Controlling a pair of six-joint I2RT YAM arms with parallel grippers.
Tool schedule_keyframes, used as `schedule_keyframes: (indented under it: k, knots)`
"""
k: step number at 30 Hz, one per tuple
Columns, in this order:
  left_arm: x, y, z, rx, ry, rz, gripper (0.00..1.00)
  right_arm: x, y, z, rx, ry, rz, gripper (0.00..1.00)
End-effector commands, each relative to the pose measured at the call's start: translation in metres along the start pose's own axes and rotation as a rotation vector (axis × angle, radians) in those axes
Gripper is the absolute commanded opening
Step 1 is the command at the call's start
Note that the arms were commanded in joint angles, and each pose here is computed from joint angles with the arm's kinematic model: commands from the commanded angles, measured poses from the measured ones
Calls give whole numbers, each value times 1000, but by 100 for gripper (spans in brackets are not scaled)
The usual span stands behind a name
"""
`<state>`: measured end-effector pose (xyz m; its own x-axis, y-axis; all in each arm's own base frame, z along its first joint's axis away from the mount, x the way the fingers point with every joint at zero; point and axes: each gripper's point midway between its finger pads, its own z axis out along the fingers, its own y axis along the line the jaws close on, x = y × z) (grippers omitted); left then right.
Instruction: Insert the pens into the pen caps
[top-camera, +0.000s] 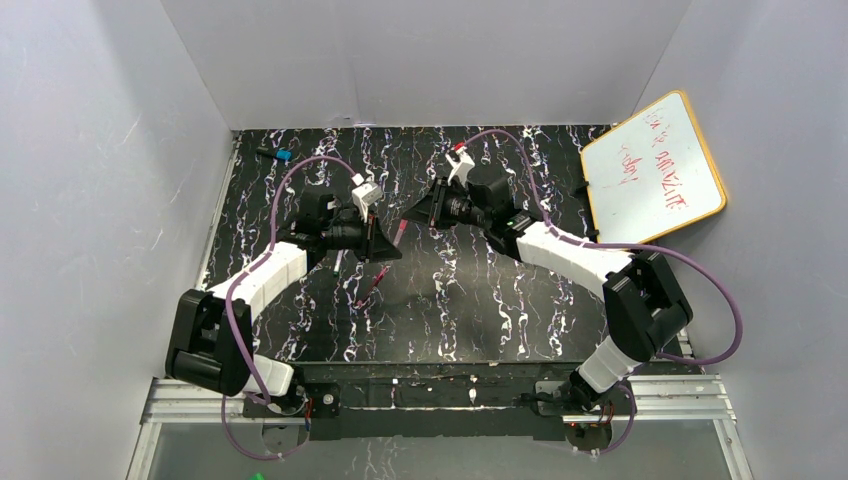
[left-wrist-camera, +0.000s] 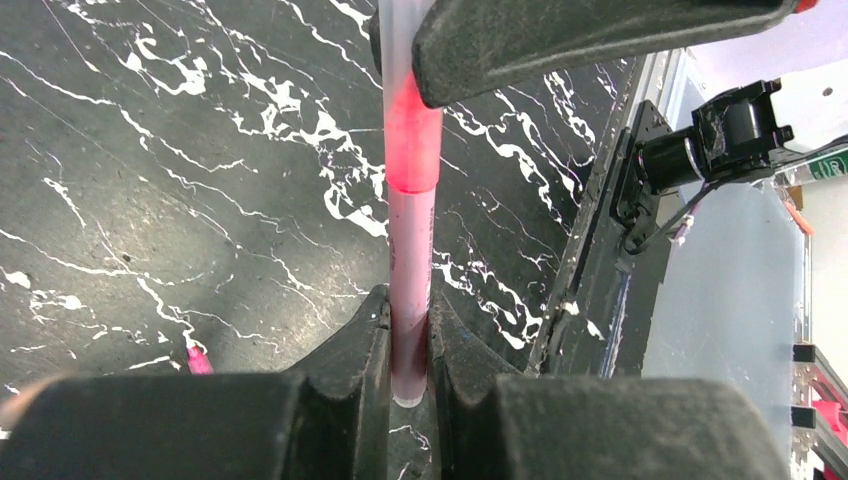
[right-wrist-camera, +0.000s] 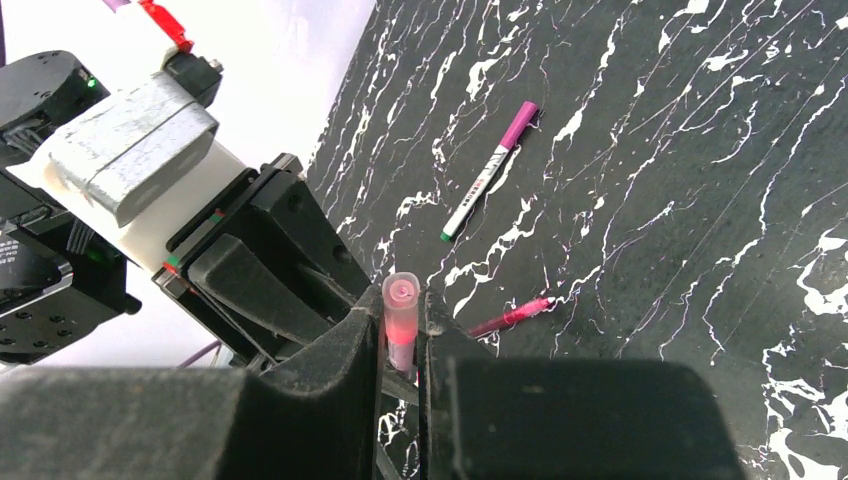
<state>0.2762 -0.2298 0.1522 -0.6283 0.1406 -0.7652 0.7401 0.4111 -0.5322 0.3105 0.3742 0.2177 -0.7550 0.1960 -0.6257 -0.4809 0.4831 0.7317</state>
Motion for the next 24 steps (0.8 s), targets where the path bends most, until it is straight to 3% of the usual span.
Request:
schedule_keyframes:
  k: [1, 9, 16, 22, 24]
  knots:
    - [-23, -9, -7, 9, -65, 94, 0, 36, 26, 0, -71, 98, -28, 1]
    - [-24, -9, -8, 10, -71, 93, 0, 44, 24, -1, -60, 115, -34, 1]
    - [-23, -9, -7, 13, -66, 91, 0, 35, 25, 2, -51, 80, -43, 17]
    - [-21, -8, -7, 18, -62, 89, 0, 19, 24, 6, -34, 13, -47, 39]
    - [-20, -9, -7, 20, -62, 91, 0, 12, 26, 6, -40, -10, -46, 42]
